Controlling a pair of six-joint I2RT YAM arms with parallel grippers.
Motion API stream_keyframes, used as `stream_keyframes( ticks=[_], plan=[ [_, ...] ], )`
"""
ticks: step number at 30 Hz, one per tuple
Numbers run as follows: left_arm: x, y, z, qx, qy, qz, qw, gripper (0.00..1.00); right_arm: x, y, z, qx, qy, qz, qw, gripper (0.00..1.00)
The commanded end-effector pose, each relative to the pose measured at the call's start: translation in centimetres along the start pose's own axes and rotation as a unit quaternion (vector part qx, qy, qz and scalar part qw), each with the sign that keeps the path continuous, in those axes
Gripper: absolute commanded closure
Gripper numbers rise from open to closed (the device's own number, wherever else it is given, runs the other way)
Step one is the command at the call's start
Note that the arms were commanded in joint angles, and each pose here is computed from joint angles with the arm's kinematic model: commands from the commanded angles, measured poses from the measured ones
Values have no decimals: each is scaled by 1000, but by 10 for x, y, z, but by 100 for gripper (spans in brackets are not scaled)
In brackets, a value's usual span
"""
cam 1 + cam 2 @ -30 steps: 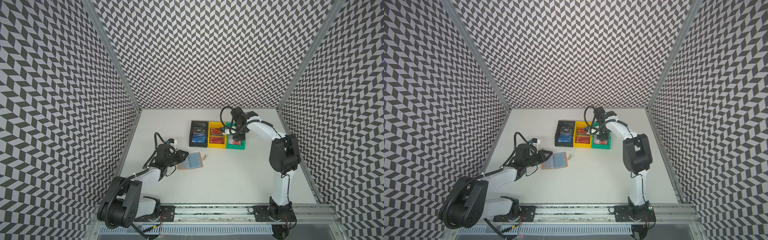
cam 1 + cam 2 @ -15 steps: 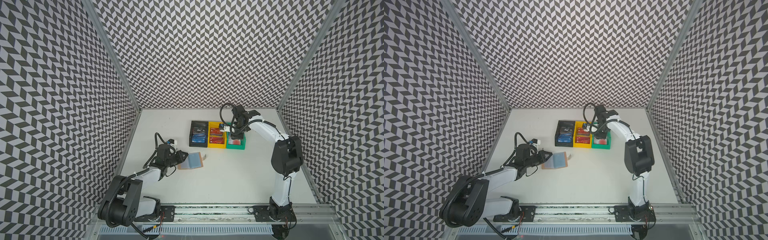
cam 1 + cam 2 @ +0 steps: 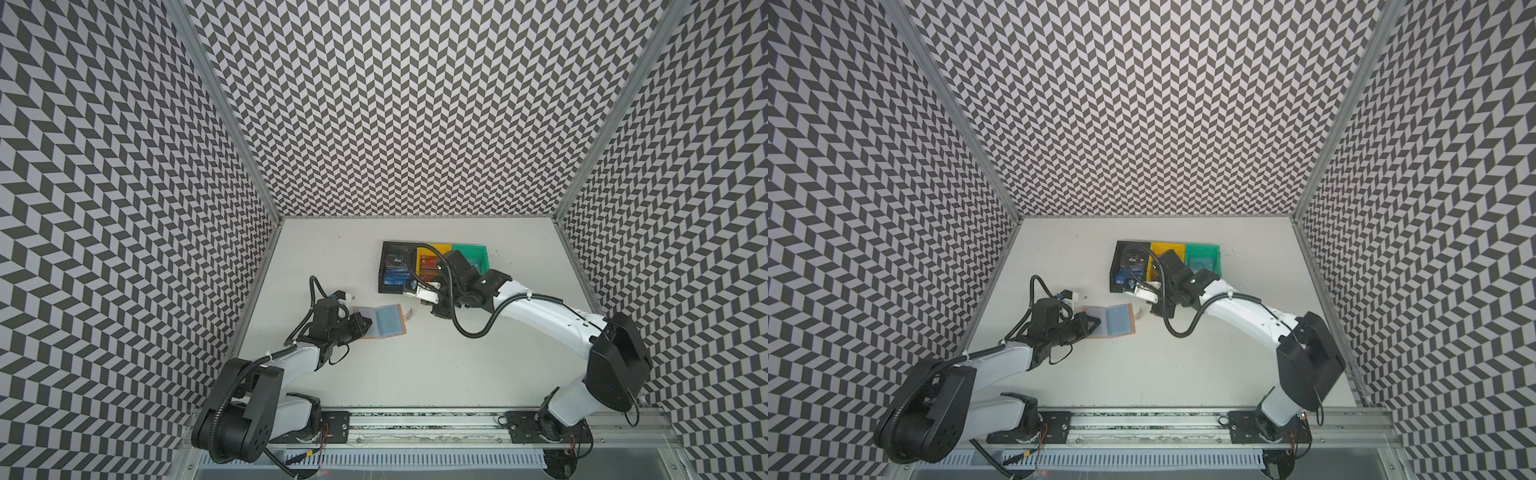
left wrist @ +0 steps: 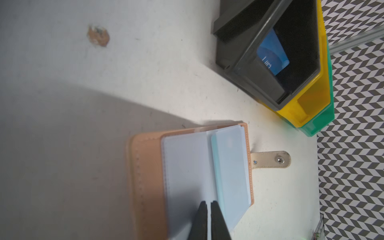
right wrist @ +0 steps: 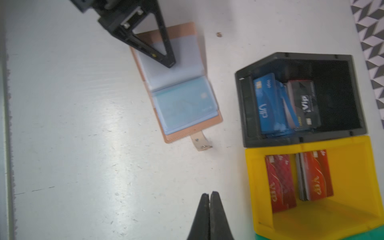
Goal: Take the credit cards out of the card holder
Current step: Flip over the card slot on the card holder.
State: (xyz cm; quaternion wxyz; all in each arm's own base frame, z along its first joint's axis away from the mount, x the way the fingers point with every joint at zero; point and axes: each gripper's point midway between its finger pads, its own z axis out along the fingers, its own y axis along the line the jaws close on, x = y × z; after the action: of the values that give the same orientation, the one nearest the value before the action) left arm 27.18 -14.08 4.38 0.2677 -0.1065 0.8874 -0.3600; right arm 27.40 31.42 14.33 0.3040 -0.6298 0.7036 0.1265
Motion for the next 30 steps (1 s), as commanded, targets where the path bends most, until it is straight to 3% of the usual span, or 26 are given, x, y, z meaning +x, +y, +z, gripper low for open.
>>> stream_keyframes(
  ticks=[1,5,12,21,30],
  plan=[
    [0,8,-5,-19,-11,1,1000,91,-30,-10,-4,31,-81,67,994,100],
    [3,12,-11,-31,-15,2,999,91,-30,3,18,-32,-60,129,989,100],
    [5,21,-20,-59,-27,3,998,91,-29,25,74,-87,-24,237,967,100],
    [18,38,-12,-79,-8,-9,997,91,-23,35,113,-98,-2,291,952,100],
    [23,44,-6,-80,-1,-14,997,92,-16,23,115,-72,14,287,955,100]
  ],
)
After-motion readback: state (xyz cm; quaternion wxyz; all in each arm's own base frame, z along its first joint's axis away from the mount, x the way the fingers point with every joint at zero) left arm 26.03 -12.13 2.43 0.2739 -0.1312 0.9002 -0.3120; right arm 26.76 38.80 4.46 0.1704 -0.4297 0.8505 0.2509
